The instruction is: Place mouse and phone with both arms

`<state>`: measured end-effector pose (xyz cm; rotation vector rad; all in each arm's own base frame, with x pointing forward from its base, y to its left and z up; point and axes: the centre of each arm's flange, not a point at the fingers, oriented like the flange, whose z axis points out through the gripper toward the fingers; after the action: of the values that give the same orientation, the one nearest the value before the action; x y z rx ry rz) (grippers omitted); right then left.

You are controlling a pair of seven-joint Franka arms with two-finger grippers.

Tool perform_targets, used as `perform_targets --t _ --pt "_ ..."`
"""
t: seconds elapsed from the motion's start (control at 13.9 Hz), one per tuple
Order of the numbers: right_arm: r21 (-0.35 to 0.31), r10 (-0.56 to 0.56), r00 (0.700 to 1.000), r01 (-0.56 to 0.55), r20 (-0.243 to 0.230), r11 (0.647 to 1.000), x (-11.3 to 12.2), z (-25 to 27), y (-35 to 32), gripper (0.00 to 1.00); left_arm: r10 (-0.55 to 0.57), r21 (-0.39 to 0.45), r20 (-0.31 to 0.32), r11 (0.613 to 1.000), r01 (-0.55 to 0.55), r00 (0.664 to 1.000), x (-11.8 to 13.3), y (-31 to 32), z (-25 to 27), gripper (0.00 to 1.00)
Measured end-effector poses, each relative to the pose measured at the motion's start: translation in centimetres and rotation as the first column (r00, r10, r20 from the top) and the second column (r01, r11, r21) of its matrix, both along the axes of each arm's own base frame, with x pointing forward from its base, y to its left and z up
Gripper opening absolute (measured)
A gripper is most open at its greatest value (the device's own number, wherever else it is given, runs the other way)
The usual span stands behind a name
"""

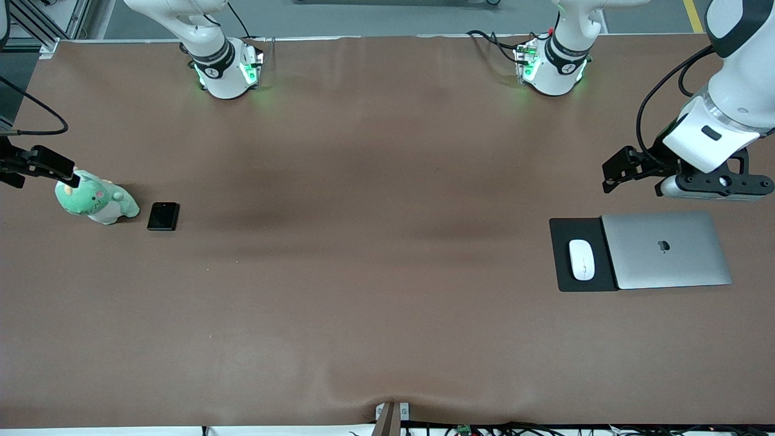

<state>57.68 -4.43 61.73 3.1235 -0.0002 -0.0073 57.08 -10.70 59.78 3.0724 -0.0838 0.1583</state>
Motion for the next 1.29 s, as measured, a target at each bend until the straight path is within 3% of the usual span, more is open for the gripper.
perform_targets --t 0.29,0.79,1.29 --pt "0.033 0.001 1.000 -0.002 0.015 0.999 0.2 0.1 0.4 1.00 -0.001 0.005 0.000 1.000 0.001 1.000 0.0 0.0 -0.1 1.00" --pt "0.033 0.007 1.000 -0.008 0.021 0.999 0.2 0.2 0.1 1.00 -0.010 0.021 -0.043 1.000 0.011 0.999 -0.4 -0.3 -0.8 1.00" --pt "0.032 0.009 0.999 -0.010 0.035 0.999 0.4 0.3 0.1 1.00 -0.013 0.051 -0.047 0.999 0.016 0.999 -0.3 0.0 -1.2 1.00"
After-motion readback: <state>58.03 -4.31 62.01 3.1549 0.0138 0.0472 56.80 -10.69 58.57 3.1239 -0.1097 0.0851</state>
